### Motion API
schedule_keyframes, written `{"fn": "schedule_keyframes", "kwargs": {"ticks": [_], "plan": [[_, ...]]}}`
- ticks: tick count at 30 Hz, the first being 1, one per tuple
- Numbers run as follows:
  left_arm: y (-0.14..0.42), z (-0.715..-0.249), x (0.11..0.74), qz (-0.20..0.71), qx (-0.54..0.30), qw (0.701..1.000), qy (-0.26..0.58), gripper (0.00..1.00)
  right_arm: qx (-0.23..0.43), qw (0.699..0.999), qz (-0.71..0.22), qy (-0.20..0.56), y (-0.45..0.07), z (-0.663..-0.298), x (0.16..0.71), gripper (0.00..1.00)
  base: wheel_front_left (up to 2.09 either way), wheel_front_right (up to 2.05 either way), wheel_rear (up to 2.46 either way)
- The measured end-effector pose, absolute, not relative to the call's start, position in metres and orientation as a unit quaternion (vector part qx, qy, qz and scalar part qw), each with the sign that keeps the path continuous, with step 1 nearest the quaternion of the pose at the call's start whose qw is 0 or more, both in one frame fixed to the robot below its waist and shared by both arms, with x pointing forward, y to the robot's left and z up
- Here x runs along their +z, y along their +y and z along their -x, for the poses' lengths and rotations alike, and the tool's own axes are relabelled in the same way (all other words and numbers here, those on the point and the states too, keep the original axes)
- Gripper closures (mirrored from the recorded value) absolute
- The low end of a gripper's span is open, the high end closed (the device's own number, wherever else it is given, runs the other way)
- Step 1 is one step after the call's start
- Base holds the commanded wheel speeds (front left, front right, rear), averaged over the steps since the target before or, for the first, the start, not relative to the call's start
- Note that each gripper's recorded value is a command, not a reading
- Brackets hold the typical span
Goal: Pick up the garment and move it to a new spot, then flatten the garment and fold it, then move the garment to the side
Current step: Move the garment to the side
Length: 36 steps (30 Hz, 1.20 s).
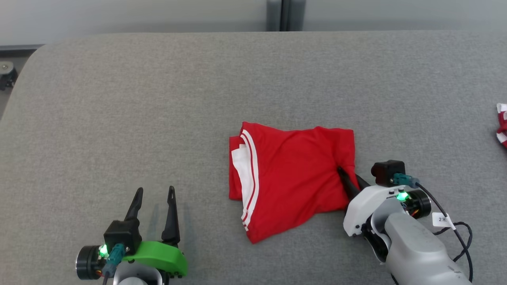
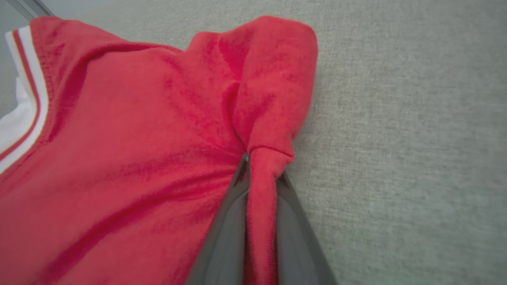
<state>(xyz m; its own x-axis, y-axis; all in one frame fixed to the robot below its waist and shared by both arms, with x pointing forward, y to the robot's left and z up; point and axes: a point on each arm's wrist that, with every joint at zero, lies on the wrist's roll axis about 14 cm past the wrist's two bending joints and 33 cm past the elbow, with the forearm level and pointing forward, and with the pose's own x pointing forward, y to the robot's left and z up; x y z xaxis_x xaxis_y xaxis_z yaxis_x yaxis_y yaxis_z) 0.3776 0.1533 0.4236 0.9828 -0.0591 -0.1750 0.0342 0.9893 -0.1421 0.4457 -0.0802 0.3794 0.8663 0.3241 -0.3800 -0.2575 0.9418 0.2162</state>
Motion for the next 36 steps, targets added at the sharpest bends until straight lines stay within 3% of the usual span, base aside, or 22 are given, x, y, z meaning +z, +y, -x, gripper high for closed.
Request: {"fn": "schedule_keyframes", "kwargs": {"ticks": [9, 25, 31, 36], "plan": [[0.09, -0.395, 0.432, 0.073, -0.124, 0.987, 0.075, 0.0, 0.037, 0.978, -0.093, 0.181, -0.163, -0.435, 0.391, 1.0, 0.0, 0.0, 0.0], [-0.074, -0.393, 0.442, 0.083, -0.367, 0.924, 0.067, 0.0, -0.188, 0.965, -0.108, 0.151, -0.309, -0.322, 0.403, 1.0, 0.0, 0.0, 0.0], [-0.094, -0.391, 0.436, 0.08, -0.396, 0.912, 0.073, 0.0, -0.213, 0.961, -0.095, 0.146, -0.325, -0.306, 0.407, 1.0, 0.0, 0.0, 0.0], [-0.089, -0.398, 0.421, 0.076, -0.388, 0.914, 0.087, 0.0, -0.178, 0.972, -0.061, 0.141, -0.32, -0.337, 0.42, 1.0, 0.0, 0.0, 0.0]]}}
